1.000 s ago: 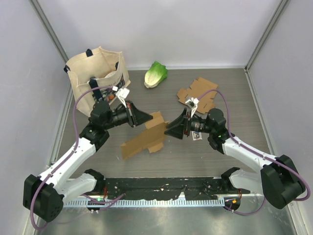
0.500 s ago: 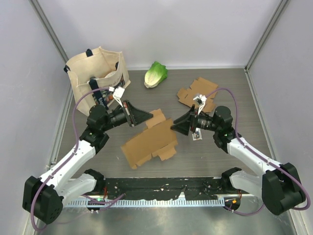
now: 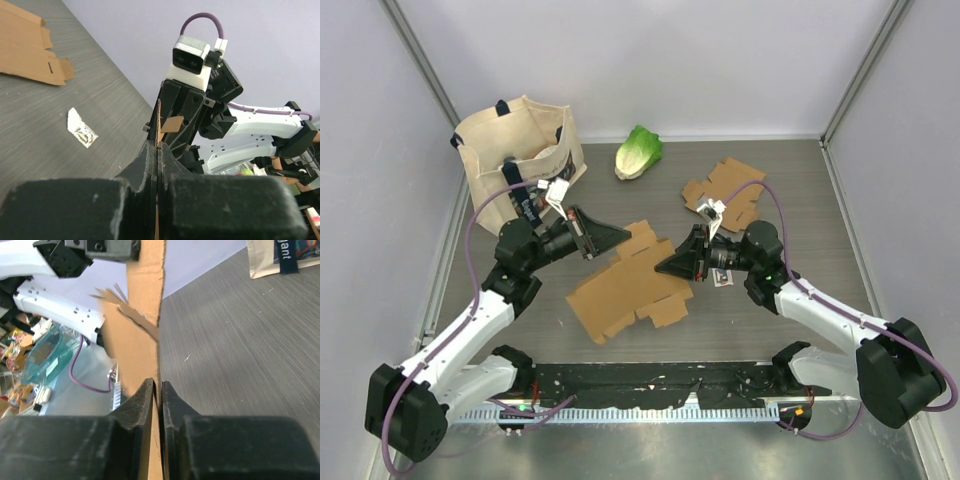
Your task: Fold the paper box
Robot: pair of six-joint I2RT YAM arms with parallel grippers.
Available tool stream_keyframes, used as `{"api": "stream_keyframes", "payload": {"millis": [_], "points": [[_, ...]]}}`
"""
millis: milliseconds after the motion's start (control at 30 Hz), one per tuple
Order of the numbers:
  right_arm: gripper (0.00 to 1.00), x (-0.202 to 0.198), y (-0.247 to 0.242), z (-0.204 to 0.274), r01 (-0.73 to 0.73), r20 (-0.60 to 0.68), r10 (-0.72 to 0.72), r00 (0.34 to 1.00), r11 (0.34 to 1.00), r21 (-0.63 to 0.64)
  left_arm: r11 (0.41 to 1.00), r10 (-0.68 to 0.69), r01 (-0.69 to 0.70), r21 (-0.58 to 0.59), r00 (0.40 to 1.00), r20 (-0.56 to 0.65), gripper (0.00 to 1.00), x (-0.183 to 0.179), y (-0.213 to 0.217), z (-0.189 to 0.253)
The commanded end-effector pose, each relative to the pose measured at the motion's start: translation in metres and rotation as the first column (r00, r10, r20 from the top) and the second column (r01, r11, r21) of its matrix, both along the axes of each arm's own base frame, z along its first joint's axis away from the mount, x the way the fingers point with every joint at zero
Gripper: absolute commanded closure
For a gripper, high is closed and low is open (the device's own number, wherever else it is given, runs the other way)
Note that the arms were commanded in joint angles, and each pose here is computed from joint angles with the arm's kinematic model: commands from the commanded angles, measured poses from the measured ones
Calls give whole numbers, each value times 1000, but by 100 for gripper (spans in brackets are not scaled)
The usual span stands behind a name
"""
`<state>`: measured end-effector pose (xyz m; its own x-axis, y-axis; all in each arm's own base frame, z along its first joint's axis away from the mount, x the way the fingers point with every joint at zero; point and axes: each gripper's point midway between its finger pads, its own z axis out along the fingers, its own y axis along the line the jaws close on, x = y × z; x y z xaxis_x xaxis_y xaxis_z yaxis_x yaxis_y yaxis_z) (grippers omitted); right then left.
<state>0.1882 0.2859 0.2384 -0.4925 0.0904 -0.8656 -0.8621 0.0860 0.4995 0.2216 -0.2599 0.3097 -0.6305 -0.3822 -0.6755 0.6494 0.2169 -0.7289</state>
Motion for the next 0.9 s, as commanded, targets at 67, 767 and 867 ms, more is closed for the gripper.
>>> {"api": "stream_keyframes", "payload": {"millis": [67, 767, 867], "points": [[100, 35, 2, -1, 150, -27, -151, 988, 987, -49, 981, 163, -173, 94, 982, 99, 98, 5, 25, -12], [100, 38, 10, -85, 2, -266, -113, 957, 923, -384, 908, 263, -232, 348, 964, -44, 42, 17, 40, -74], [100, 36, 11, -89, -12, -292, -114, 950, 917, -398, 924, 221, -198, 327, 975, -36, 44, 14, 27, -63]]}}
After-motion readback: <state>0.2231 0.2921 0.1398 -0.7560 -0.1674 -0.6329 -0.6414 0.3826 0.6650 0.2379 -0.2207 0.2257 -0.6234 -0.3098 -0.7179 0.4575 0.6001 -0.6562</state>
